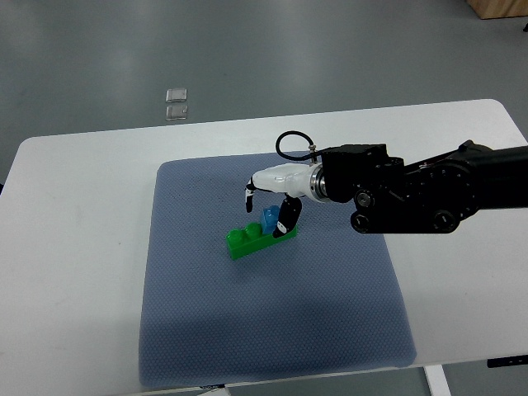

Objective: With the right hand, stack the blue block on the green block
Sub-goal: 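Open the right hand and lift it off the blue block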

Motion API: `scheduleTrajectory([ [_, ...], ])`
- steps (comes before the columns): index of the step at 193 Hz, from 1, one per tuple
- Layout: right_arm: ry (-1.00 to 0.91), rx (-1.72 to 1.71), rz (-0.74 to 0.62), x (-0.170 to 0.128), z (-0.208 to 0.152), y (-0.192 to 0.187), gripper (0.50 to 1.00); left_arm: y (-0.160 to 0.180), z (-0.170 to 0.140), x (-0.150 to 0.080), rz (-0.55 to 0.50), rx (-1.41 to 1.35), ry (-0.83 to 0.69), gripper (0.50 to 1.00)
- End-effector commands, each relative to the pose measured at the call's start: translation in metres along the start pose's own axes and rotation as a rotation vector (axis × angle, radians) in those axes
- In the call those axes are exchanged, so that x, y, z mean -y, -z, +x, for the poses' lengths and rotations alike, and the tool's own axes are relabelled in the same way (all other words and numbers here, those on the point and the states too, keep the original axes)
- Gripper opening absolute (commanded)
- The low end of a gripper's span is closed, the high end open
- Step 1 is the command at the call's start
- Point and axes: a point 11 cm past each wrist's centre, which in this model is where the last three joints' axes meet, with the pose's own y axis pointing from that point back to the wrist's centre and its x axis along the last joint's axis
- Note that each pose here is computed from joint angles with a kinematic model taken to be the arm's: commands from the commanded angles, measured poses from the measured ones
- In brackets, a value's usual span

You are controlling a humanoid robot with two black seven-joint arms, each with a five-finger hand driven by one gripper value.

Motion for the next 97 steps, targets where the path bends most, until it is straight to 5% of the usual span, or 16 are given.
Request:
scheduleTrajectory([
  [1, -0.006, -0.002, -0.002, -0.001, 0.004, 0.0, 0.897, 0.0, 0.0, 0.0, 0.0, 0.0, 0.0, 1.0],
  [97, 0.04, 0.068, 0.006, -0.018, 0.044, 0.009, 0.897, 0.0, -0.001, 0.0, 0.0, 0.0, 0.001, 1.0],
])
